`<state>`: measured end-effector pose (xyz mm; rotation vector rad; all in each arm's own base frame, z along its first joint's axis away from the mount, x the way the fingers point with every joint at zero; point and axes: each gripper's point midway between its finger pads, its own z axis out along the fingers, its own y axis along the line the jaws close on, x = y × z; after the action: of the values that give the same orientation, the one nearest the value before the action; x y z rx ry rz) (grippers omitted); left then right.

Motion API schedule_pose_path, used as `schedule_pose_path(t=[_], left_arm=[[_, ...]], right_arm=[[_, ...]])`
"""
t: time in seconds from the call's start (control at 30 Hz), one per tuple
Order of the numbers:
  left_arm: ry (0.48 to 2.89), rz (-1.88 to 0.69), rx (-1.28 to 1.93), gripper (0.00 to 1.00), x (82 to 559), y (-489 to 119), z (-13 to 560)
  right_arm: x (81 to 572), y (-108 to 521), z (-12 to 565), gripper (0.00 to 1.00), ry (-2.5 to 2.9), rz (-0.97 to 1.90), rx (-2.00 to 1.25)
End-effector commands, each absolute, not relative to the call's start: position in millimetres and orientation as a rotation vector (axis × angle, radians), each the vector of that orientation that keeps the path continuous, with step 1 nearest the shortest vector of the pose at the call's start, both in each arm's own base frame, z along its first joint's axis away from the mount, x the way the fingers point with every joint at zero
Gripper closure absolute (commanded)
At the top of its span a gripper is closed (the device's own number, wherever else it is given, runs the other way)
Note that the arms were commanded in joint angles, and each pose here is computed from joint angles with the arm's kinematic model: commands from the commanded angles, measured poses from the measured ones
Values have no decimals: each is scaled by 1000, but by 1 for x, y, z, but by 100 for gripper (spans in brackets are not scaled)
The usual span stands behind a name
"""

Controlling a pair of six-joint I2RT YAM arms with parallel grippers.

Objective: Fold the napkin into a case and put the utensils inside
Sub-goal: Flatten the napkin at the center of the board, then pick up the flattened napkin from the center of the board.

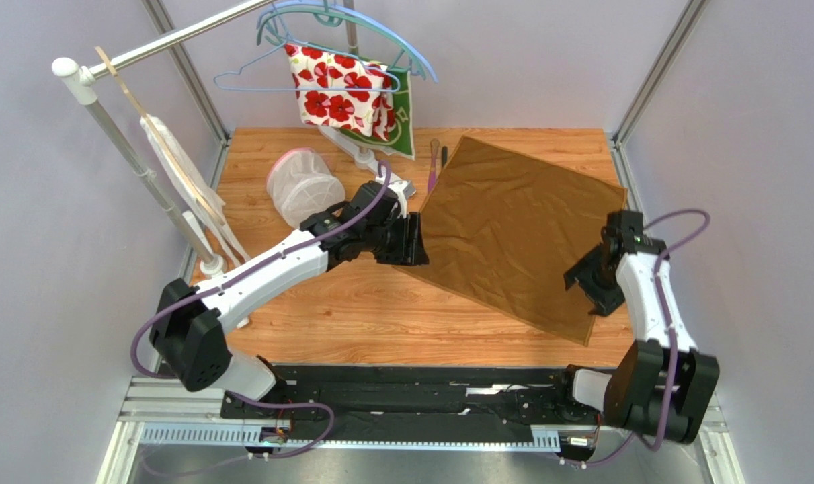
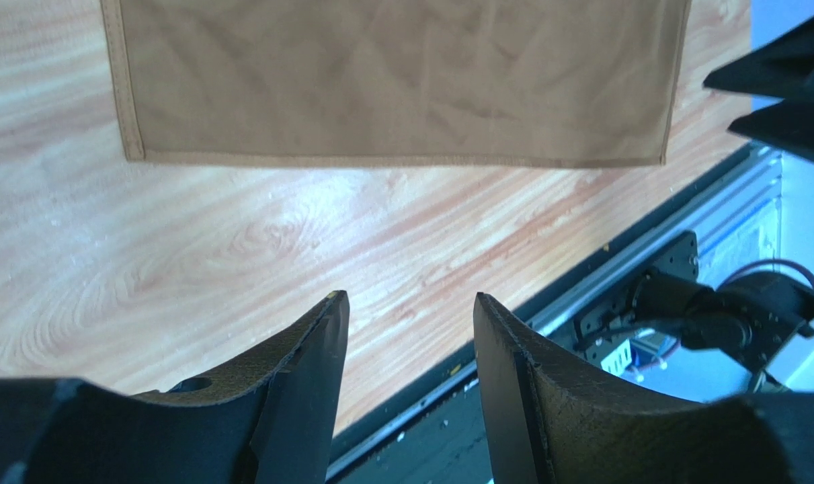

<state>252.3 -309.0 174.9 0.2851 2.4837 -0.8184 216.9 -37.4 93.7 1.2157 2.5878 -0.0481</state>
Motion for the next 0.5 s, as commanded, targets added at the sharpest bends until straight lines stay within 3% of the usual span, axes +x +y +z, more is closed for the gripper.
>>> schedule_pose_path(t=[0.0, 0.1, 0.17, 0.47], left_arm=[[2420, -893, 313, 42, 237, -302, 202], [2405, -912, 356, 42, 230, -300, 211], [2398, -910, 370, 42, 229, -298, 214], [2412, -853, 380, 42, 232, -282, 212]], right_arm=[[196, -46, 82, 36, 2438, -21, 1420], [171, -47, 59, 39, 2428, -73, 1573], [162, -47, 46, 47, 2436, -86, 1651], [157, -67, 41, 52, 2361, -232, 1745]])
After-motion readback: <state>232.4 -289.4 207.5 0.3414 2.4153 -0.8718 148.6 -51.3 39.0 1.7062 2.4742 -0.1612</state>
